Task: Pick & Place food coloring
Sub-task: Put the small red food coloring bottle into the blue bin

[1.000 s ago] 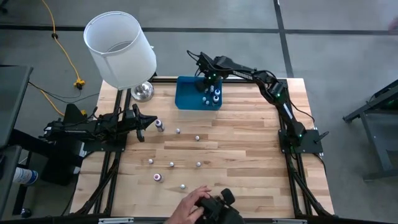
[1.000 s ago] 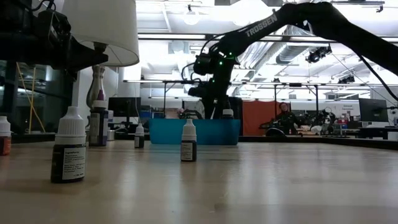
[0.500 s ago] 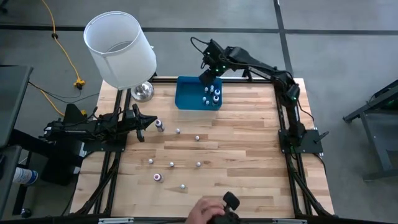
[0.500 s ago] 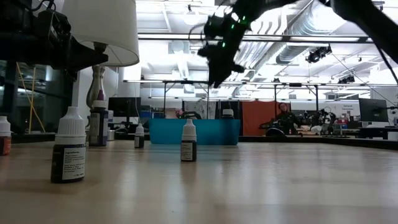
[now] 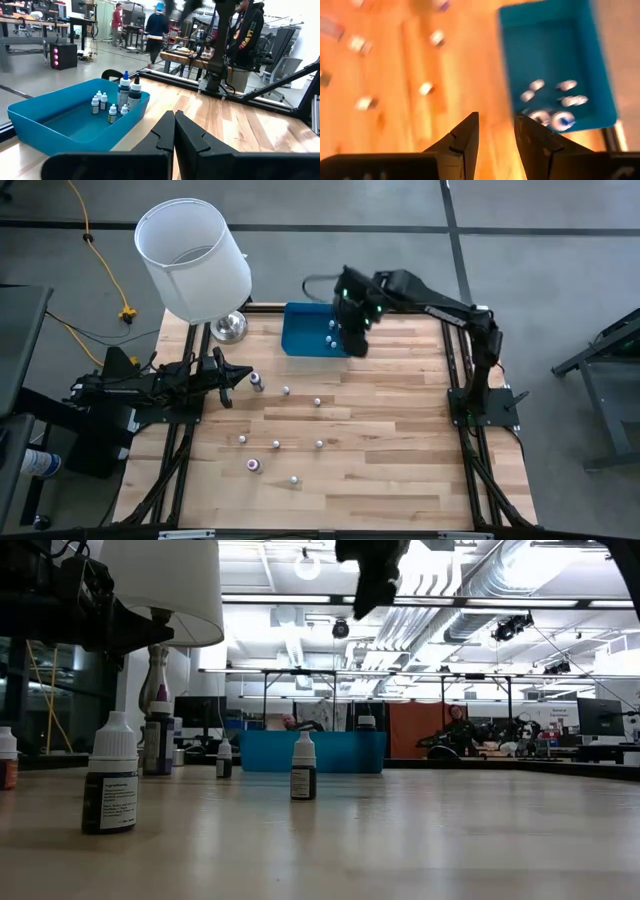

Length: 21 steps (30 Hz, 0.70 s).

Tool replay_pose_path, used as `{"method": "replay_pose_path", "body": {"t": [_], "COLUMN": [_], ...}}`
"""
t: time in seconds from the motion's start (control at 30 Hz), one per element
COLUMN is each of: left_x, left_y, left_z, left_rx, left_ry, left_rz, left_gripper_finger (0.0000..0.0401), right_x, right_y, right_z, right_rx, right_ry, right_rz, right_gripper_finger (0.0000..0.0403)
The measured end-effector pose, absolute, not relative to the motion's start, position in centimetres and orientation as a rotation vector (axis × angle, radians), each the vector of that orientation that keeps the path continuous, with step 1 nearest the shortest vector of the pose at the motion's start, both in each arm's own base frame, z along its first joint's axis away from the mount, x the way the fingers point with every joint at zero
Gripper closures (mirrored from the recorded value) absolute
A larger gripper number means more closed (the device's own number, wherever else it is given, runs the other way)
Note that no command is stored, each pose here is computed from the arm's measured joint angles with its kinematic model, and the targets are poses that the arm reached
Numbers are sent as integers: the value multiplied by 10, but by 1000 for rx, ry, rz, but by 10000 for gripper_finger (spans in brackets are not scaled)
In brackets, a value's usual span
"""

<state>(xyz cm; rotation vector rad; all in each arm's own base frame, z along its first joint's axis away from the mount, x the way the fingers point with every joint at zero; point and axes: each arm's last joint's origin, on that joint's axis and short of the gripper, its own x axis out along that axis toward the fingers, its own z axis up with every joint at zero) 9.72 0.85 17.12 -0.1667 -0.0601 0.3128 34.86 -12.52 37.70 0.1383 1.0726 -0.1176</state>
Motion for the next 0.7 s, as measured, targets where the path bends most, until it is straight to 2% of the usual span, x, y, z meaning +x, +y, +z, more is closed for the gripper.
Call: {"method": "replay_pose_path", "body": {"t": [0.2,0.37,0.57,0.7], "left_x": [97,97,97,97], "left_y": [9,9,9,9], "left_z": [171,171,171,171], "left_rx": [-167,-167,-167,-167], "left_ry": [-61,-60,-60,-60], "left_rz": [312,313,312,312], "left_gripper_finger": [401,401,401,401], "right_x": [352,357,359,359], "right_y": [-67,-28,1,17], "right_z": [375,367,331,295], "right_rx": [19,29,139,82], "right_ry": [1185,1231,1363,1427], "right_rz": [45,94,47,115], "right_gripper_finger": [288,288,288,288]}}
